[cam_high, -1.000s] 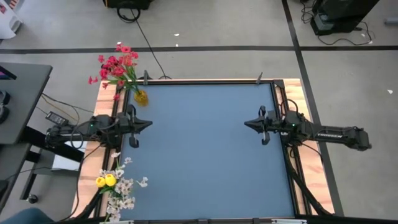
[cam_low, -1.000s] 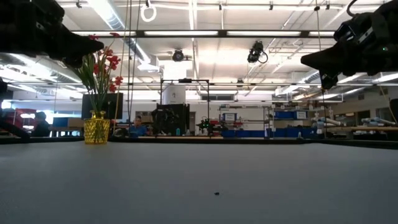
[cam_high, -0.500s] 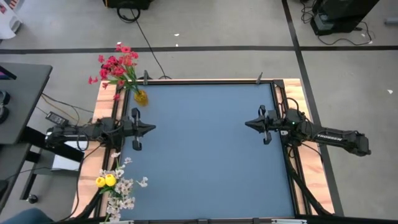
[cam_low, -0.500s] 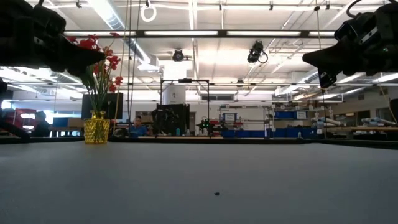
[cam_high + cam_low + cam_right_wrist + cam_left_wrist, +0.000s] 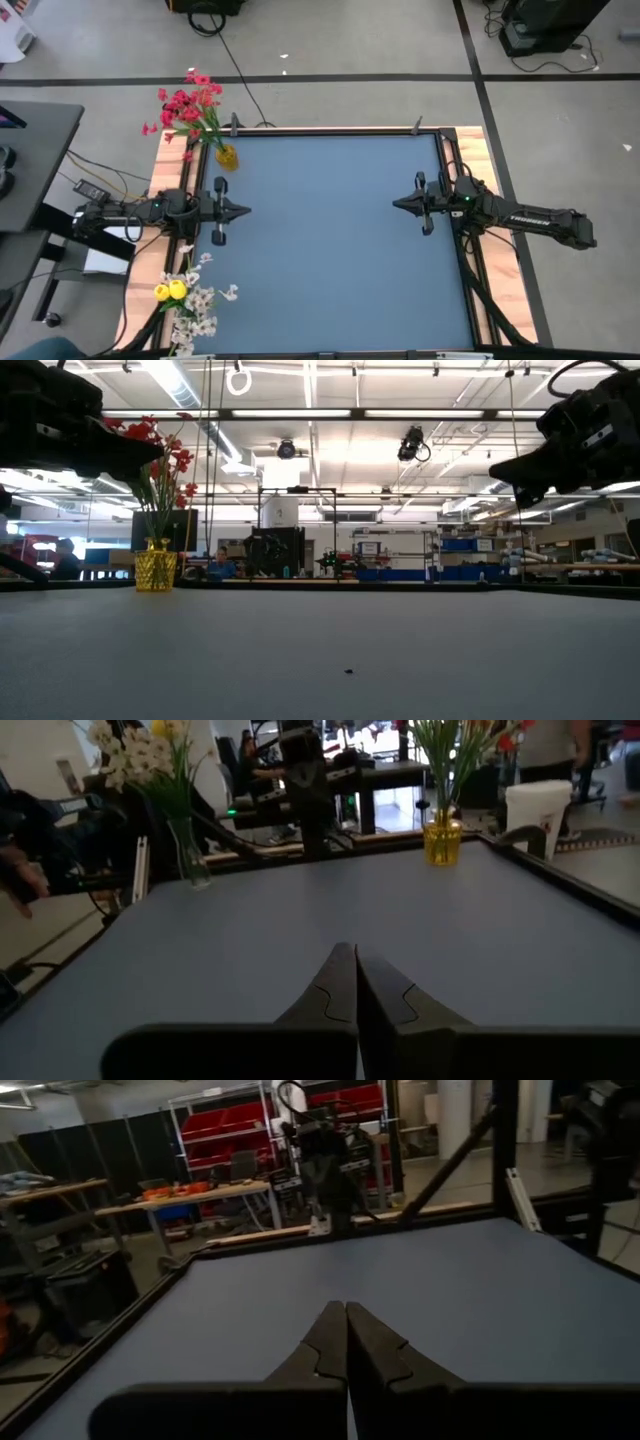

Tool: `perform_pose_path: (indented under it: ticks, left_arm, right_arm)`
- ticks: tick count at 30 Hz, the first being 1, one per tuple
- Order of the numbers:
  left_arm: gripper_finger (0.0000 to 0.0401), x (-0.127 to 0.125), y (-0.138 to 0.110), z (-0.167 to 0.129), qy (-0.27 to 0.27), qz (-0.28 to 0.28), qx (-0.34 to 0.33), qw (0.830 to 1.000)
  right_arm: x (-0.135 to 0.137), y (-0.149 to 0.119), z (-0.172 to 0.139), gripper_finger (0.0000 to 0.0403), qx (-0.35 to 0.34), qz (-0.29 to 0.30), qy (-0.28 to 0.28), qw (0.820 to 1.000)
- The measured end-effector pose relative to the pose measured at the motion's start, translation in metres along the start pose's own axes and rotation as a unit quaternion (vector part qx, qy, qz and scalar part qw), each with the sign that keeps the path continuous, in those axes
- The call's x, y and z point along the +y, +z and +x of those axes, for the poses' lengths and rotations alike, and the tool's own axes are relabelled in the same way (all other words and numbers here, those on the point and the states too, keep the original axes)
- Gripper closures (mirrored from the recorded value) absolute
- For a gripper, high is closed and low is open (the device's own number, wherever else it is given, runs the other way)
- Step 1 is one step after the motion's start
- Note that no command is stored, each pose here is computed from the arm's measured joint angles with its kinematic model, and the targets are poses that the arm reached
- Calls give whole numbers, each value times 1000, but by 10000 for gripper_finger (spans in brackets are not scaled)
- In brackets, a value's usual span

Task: Sort flowers into vase by color
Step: Return to Home Position

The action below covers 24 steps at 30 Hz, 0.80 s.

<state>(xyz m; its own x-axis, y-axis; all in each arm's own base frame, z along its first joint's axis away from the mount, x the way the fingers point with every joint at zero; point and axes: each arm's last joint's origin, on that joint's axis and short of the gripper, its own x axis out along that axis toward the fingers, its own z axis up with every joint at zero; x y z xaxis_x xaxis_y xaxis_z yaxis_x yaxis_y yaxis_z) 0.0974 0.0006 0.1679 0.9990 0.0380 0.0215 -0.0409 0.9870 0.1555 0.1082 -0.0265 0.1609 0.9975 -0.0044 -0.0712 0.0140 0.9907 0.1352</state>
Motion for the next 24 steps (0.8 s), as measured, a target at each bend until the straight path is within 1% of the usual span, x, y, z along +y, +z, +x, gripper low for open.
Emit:
perform_pose_path:
  ticks: [4, 9, 13, 18, 24]
  left_arm:
    - [401, -1, 0, 0, -16, -4, 0, 1000]
    - [401, -2, -1, 0, -25, -2, 2, 1000]
    - [392, -2, -1, 0, -23, -6, 2, 1000]
    - [374, -2, -1, 0, -23, -6, 2, 1000]
    - [371, -2, -1, 0, -23, -6, 2, 1000]
  right_arm:
    - [0, -1, 0, 403, 4, -15, 0, 1000]
    - [0, -3, 0, 401, 14, -12, -1, 1000]
    - [0, -3, 0, 378, 13, -8, -3, 1000]
    - [-1, -3, 0, 350, 11, 25, -19, 999]
    - [-1, -2, 0, 347, 10, 42, -20, 999]
